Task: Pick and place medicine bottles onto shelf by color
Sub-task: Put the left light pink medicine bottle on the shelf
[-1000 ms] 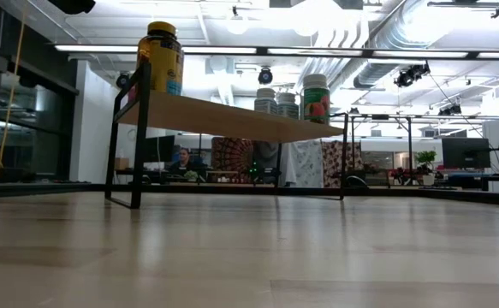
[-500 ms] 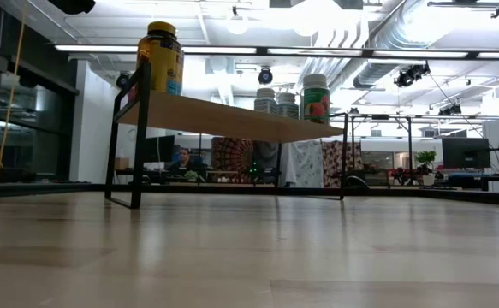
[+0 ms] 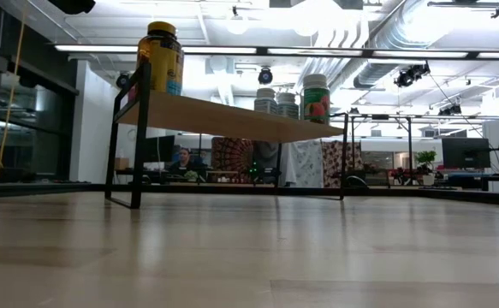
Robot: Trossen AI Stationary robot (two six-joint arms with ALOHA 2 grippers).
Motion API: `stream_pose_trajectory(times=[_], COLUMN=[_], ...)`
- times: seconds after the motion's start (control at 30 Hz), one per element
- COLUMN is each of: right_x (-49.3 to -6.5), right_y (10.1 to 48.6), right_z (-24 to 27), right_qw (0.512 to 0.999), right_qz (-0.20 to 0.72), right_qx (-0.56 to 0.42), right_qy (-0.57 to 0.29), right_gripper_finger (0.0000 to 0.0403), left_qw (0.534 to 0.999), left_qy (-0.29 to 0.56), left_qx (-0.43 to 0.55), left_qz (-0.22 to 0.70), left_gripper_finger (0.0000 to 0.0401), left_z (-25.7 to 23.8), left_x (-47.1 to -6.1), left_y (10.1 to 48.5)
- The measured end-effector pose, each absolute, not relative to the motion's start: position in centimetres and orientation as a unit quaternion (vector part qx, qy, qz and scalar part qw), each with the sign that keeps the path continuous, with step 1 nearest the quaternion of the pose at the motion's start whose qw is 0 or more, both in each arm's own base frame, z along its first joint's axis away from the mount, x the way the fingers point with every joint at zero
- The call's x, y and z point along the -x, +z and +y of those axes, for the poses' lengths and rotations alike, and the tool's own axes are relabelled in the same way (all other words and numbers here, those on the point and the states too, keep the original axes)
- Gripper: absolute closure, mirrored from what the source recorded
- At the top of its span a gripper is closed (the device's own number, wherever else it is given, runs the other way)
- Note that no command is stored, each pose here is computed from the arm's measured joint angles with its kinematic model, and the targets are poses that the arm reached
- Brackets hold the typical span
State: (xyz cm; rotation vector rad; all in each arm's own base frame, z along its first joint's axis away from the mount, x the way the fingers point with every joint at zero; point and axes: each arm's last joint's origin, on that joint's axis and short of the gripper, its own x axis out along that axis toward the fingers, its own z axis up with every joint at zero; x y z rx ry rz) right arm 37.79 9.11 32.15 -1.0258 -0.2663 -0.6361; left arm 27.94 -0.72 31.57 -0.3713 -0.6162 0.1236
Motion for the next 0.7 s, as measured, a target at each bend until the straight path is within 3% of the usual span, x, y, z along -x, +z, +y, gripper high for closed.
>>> stream_pose_trajectory(times=[0.43,0.7], right_x=[-37.95,-37.96], right_y=[32.16,32.18], right_z=[8.49,8.46], right_qw=[0.812,0.814], right_qz=[-0.122,-0.123], right_qx=[0.483,0.479], right_qy=[-0.303,-0.303], right_gripper_finger=[0.0250,0.0282], left_qw=[0.934,0.934], left_qy=[0.060,0.059], left_qx=[0.182,0.181], left_qz=[-0.301,-0.302], left_gripper_finger=[0.0299,0.0299], left_z=[-0.72,-0.71], left_x=[-27.94,-27.94], left_y=[31.57,31.57])
